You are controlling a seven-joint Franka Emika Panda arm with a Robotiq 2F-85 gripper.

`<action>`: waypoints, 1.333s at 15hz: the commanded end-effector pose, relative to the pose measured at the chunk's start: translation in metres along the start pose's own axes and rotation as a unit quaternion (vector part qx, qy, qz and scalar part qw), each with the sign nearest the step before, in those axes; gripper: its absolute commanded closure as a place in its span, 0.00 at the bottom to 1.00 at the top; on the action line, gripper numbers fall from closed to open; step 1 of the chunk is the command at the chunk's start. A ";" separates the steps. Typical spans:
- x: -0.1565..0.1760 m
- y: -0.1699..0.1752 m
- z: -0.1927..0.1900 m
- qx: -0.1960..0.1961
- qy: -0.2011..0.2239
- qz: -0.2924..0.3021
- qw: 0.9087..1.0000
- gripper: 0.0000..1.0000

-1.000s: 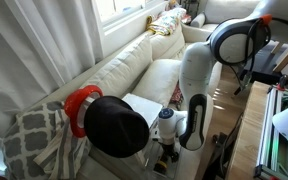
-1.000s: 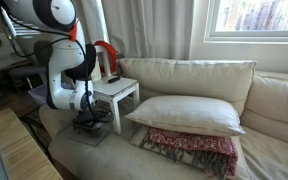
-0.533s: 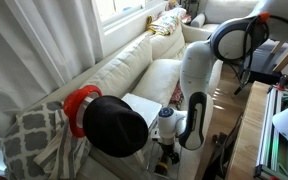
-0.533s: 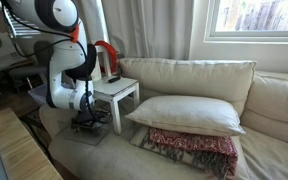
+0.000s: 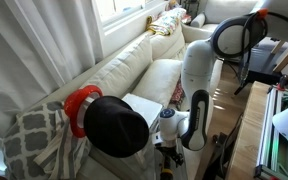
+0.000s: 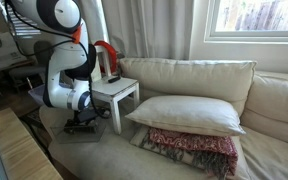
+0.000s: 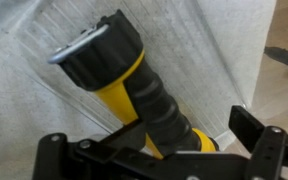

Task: Remove the torch from the clear container then place the container on the seat of the white chair

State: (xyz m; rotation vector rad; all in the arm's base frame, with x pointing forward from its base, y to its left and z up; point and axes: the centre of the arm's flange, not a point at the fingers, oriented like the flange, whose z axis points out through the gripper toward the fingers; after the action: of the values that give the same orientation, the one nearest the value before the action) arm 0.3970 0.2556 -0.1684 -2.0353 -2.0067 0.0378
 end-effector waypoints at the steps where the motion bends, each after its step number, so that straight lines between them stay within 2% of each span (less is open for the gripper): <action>1: -0.008 0.004 0.009 -0.004 0.004 -0.049 0.999 0.00; 2: -0.008 0.004 0.010 -0.013 0.007 -0.040 0.999 0.00; 4: -0.007 0.004 0.002 0.002 0.000 -0.046 0.999 0.00; 6: -0.001 -0.002 0.001 0.001 0.002 -0.025 1.000 0.00; 10: 0.006 -0.006 -0.024 0.002 -0.009 -0.021 1.000 0.00; 14: 0.007 -0.008 -0.045 -0.008 -0.013 0.008 1.000 0.00; 20: -0.001 -0.011 -0.035 -0.012 -0.010 -0.006 1.000 0.00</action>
State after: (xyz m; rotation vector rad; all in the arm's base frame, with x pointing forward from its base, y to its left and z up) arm 0.4037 0.2539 -0.1265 -2.0582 -2.0216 0.0340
